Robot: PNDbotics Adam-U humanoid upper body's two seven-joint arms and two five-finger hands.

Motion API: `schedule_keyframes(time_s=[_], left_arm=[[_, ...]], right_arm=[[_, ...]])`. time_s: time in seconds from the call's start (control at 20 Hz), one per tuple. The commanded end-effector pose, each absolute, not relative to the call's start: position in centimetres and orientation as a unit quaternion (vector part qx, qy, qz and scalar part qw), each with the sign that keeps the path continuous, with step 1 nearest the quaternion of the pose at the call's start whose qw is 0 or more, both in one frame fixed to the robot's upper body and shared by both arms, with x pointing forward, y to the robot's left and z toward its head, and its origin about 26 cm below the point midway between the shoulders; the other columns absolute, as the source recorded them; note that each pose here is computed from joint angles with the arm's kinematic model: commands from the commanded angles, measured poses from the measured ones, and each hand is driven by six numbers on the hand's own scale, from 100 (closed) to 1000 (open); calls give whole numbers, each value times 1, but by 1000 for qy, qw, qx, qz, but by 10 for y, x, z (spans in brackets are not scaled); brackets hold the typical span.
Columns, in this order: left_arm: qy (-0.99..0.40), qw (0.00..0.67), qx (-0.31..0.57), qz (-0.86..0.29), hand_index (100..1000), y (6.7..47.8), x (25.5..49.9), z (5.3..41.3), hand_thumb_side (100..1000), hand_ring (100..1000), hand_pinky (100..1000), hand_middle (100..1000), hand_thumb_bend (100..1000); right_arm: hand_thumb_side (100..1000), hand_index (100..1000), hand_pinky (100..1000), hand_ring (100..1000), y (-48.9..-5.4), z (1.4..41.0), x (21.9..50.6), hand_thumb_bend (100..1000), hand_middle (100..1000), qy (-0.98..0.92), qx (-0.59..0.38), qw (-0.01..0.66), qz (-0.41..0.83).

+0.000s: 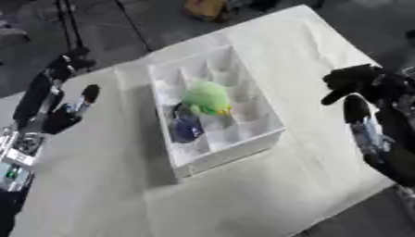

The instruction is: Pick up objects on the table and place them in the box.

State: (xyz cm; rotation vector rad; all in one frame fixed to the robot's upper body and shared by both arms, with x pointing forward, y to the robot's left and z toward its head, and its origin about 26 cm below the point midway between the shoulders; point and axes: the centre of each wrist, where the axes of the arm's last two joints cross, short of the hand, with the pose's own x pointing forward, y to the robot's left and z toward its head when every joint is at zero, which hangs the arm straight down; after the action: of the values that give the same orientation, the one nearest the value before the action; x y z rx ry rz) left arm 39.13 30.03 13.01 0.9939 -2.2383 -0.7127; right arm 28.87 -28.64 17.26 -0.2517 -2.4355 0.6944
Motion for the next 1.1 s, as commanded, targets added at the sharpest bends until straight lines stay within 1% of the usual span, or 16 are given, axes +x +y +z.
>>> schedule_keyframes(time_s=[0.05,0.1,0.3,0.45,0.55,0.8,1.1], left_arm=[[-845,286,411,-188,842,325,374,146,1000,808,1000,886,421],[-842,297,420,-163,840,332,367,141,1000,806,1000,884,398],[-820,336,456,-77,835,358,339,122,1000,801,1000,880,384],[-813,353,461,-37,832,356,321,112,1000,799,1000,875,378],[-815,354,458,-17,834,350,312,112,1000,794,1000,872,360],[-828,352,436,22,827,335,300,117,1000,785,1000,857,345],[-842,366,393,41,826,333,294,116,1000,779,1000,851,347]], right_arm=[[703,818,753,567,-290,180,285,172,697,-914,-113,294,257],[703,818,753,565,-291,179,284,171,696,-913,-117,298,254],[702,818,753,563,-292,176,283,168,696,-910,-126,305,250],[702,818,753,563,-291,173,282,168,696,-909,-125,310,247],[704,818,753,562,-291,172,282,170,696,-909,-125,312,248],[701,818,753,562,-290,171,282,168,696,-909,-125,312,246],[700,818,753,561,-290,170,282,169,696,-908,-126,314,246]])
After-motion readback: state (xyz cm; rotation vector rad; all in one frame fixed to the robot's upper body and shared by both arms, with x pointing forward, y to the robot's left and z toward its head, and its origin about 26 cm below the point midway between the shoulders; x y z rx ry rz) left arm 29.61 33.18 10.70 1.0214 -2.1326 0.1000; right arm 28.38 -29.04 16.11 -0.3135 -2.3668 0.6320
